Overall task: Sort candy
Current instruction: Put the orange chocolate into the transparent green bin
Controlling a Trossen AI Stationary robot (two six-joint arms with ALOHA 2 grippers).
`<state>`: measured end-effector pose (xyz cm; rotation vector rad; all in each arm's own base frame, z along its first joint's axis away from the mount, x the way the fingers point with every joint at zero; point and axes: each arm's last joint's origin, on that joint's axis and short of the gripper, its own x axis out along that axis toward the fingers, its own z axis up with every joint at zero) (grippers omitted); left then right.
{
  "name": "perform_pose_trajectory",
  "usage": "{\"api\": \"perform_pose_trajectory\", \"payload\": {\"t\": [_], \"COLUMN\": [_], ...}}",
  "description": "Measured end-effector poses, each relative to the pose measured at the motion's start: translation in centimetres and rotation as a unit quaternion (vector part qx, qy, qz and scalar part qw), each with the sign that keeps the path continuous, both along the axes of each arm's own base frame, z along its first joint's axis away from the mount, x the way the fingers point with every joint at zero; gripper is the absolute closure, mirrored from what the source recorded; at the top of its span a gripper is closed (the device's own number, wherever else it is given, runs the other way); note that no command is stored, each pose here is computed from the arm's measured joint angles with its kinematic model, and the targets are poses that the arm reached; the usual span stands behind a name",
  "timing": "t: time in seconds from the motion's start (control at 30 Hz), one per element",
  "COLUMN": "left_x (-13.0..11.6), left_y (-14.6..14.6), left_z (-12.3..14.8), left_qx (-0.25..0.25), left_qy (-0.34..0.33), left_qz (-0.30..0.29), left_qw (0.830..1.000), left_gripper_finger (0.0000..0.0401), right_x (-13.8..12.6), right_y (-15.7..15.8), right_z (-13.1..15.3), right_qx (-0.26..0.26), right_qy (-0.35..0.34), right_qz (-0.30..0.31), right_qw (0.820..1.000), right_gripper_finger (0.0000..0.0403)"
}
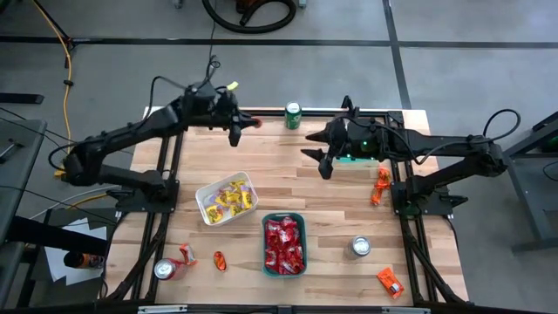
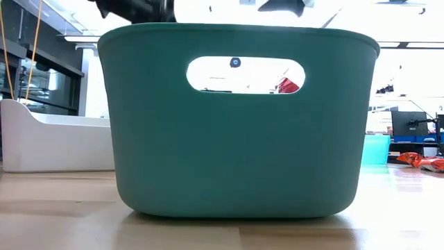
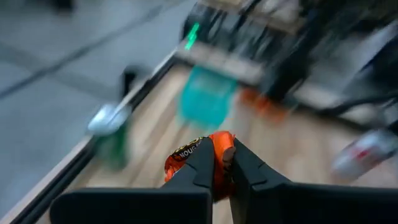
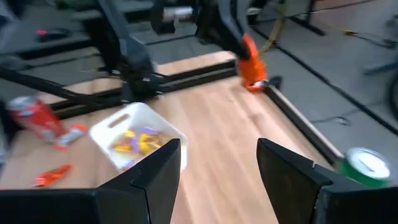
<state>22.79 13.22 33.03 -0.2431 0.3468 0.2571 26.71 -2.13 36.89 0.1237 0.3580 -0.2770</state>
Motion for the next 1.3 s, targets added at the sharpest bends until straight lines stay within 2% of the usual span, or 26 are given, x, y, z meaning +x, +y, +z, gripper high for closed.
{"api": "perform_pose_trajectory", "payload": {"t": [0.13, 0.33, 0.47, 0.83, 1.1, 1.3], "left_x": [1.2, 3.9, 4.7, 5.4, 5.5, 5.5], "left_y": [-3.0, -7.3, -8.6, -9.8, -9.7, -9.5], "left_z": [1.1, 1.6, 2.1, 1.8, 1.7, 1.6], "left_qx": [0.005, 0.024, 0.033, 0.006, 0.008, 0.034], "left_qy": [-0.094, -0.153, -0.193, -0.192, -0.193, -0.189], "left_qz": [-0.055, -0.148, -0.172, -0.193, -0.187, -0.186], "left_qw": [0.994, 0.977, 0.965, 0.962, 0.963, 0.964], "left_gripper_finger": [0.04, 0.04, 0.04, 0.04, 0.0397, 0.0378], "right_x": [0.7, 2.1, 2.9, 4.2, 4.2, 4.3], "right_y": [0.2, 0.5, 0.6, 0.5, 0.7, 0.8], "right_z": [0.4, 0.6, 0.0, -1.0, -1.0, -1.0], "right_qx": [0.007, 0.016, 0.021, -0.016, -0.015, -0.016], "right_qy": [-0.033, -0.079, -0.074, -0.061, -0.068, -0.069], "right_qz": [0.044, 0.105, 0.135, 0.136, 0.147, 0.15], "right_qw": [0.998, 0.991, 0.988, 0.989, 0.987, 0.986], "right_gripper_finger": [0.0197, 0.0197, 0.0197, 0.0197, 0.0197, 0.0229]}}
